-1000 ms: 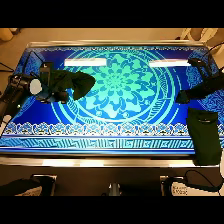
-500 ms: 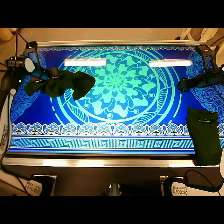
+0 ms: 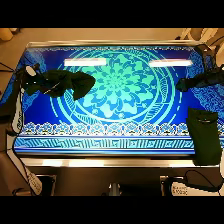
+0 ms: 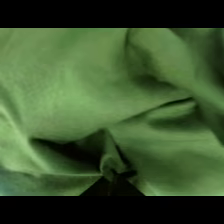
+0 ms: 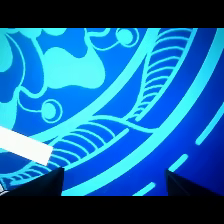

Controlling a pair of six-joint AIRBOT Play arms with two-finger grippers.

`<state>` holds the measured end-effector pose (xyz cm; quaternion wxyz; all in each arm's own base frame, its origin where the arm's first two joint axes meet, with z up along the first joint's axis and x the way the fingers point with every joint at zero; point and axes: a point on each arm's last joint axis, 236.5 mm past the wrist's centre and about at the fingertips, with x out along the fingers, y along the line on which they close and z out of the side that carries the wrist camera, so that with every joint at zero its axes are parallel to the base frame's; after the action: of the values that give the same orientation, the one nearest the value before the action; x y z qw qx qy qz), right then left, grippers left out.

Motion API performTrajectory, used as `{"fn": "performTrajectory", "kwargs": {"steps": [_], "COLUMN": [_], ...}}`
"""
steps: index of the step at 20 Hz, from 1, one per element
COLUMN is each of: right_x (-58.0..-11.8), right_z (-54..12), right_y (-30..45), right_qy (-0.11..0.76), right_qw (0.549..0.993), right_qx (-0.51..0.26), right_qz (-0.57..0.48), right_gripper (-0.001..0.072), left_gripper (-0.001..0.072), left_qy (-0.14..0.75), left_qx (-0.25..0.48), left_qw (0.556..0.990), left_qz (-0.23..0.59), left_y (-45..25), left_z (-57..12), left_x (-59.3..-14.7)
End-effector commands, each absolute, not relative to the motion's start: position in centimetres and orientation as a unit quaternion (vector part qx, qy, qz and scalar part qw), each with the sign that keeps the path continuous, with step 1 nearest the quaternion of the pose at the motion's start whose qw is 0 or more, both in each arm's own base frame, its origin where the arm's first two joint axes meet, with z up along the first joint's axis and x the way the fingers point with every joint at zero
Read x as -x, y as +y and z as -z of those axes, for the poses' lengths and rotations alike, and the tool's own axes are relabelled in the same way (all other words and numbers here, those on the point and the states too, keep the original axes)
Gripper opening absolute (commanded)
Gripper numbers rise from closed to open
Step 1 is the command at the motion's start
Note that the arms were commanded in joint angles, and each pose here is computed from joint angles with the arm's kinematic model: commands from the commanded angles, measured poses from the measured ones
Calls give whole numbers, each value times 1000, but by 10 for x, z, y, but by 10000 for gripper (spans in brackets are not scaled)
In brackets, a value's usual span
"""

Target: Fold the shirts.

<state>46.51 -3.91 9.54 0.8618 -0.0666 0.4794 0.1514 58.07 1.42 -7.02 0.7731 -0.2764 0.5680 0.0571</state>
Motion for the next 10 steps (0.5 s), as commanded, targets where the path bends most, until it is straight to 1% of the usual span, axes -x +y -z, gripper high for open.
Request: {"fn": "performTrajectory", "kwargs": {"steps": [1,2,3,4,6,7,8,10], "right_x": [-465,-467,-470,-472,-465,-457,-443,-408], "right_z": [-111,-129,-151,-182,-252,-289,-327,-388], "right_y": [-37,-38,-40,-42,-42,-41,-38,-30], "right_qy": [462,441,416,380,303,263,221,153], "right_qw": [869,878,890,906,934,945,955,967], "right_qx": [83,100,114,127,154,167,180,192], "right_qz": [-158,-156,-147,-134,-108,-96,-84,-63], "right_gripper": [664,664,664,664,664,664,664,663], "left_gripper": [24,23,24,23,23,24,23,23], "left_qy": [507,454,400,347,228,171,112,21], "left_qx": [280,260,232,199,141,130,123,120], "left_qw": [815,850,882,906,940,948,950,940], "left_qz": [11,52,94,139,209,236,265,318], "left_y": [-7,-21,-39,-63,-117,-139,-160,-193], "left_z": [11,-45,-106,-170,-306,-363,-416,-491], "left_x": [-601,-609,-608,-595,-537,-502,-461,-388]}}
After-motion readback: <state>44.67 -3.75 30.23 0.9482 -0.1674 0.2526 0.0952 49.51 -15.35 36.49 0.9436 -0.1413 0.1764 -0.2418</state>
